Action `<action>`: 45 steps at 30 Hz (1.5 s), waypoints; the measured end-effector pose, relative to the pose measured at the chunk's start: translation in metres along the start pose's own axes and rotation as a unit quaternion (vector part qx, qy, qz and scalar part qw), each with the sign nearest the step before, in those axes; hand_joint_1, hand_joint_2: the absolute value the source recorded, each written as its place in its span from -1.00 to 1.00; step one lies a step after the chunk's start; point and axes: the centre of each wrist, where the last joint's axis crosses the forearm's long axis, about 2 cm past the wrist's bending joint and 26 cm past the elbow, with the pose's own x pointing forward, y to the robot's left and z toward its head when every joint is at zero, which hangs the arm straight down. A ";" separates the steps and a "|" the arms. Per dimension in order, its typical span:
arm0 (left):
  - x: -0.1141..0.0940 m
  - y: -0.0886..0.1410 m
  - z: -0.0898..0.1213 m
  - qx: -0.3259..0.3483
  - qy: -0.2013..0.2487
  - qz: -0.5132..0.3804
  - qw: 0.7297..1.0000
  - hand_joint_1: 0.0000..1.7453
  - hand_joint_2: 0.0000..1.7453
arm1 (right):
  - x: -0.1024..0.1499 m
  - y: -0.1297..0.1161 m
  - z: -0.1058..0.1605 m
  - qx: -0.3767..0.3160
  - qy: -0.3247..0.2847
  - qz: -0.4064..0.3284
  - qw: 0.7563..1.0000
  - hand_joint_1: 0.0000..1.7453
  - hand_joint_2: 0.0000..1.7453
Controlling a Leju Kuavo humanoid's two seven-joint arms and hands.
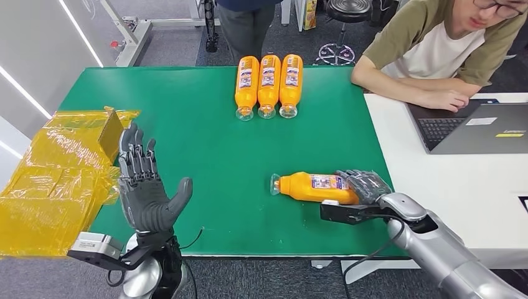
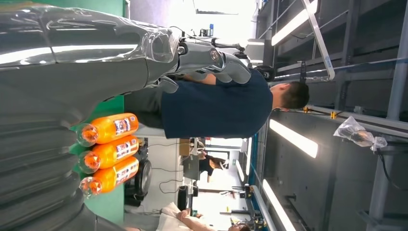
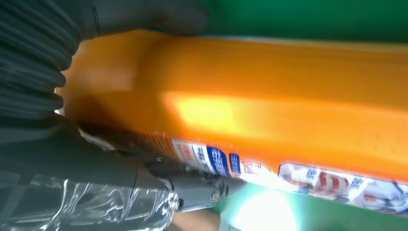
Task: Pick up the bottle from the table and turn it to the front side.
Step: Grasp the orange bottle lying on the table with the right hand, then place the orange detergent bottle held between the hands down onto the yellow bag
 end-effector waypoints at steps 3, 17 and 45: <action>0.000 0.000 0.004 0.001 0.001 -0.003 1.000 -1.00 1.00 | 0.009 0.009 0.002 -0.069 -0.017 -0.007 0.997 1.00 1.00; 0.002 -0.015 0.010 -0.026 0.043 0.054 0.997 -1.00 1.00 | 0.152 0.031 0.026 -0.495 -0.145 -0.311 0.798 1.00 1.00; -0.015 -0.041 -0.011 -0.227 0.091 0.178 0.953 -1.00 1.00 | 0.249 0.035 0.057 -0.343 -0.258 -0.299 0.852 1.00 1.00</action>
